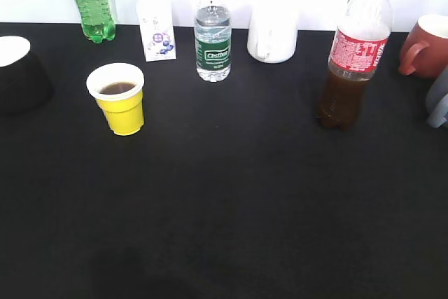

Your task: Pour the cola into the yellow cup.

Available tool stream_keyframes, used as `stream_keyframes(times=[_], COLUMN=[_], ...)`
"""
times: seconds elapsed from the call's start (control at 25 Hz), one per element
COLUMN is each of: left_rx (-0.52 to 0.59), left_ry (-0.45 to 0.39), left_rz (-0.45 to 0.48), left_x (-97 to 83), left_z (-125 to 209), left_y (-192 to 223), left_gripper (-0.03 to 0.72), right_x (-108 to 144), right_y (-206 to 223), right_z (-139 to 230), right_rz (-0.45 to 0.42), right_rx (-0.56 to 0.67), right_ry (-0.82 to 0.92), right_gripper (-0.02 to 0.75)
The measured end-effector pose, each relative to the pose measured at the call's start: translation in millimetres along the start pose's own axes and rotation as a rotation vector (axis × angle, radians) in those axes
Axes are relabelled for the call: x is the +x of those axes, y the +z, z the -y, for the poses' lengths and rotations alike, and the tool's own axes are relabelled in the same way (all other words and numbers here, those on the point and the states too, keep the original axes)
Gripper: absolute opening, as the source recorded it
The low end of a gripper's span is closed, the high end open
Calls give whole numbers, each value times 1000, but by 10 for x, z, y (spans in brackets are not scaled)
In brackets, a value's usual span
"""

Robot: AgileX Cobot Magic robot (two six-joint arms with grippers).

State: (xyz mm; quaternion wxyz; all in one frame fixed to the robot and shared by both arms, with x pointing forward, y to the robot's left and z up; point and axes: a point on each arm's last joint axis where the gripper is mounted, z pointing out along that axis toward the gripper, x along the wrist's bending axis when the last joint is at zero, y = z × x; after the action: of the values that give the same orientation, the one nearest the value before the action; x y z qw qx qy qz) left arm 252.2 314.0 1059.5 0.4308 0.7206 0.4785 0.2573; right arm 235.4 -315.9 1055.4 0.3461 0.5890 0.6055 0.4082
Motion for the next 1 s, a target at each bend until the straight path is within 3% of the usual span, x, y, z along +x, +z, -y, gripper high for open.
stream_keyframes(times=[0.16, 0.28, 0.48, 0.64, 1.0], left_rx=[-61, -100, -107, -110, -110], left_ry=[-144, -242, -317, -351, -354], left_rz=[-241, -423, -567, -632, -638], left_x=[9, -20, -47, -60, -61], left_z=[67, 112, 125, 130, 131], left_y=[-115, -186, -207, -215, -215], left_gripper=[480, 480, 465, 463, 461], right_x=[12, 16, 25, 25, 25], right_y=[-29, -32, -44, -45, -45], right_z=[14, 16, 22, 22, 22], right_rz=[184, 217, 297, 303, 303], right_rx=[-14, -18, -25, -26, -26], right_ry=[87, 104, 142, 146, 146], right_gripper=[586, 586, 586, 586, 586])
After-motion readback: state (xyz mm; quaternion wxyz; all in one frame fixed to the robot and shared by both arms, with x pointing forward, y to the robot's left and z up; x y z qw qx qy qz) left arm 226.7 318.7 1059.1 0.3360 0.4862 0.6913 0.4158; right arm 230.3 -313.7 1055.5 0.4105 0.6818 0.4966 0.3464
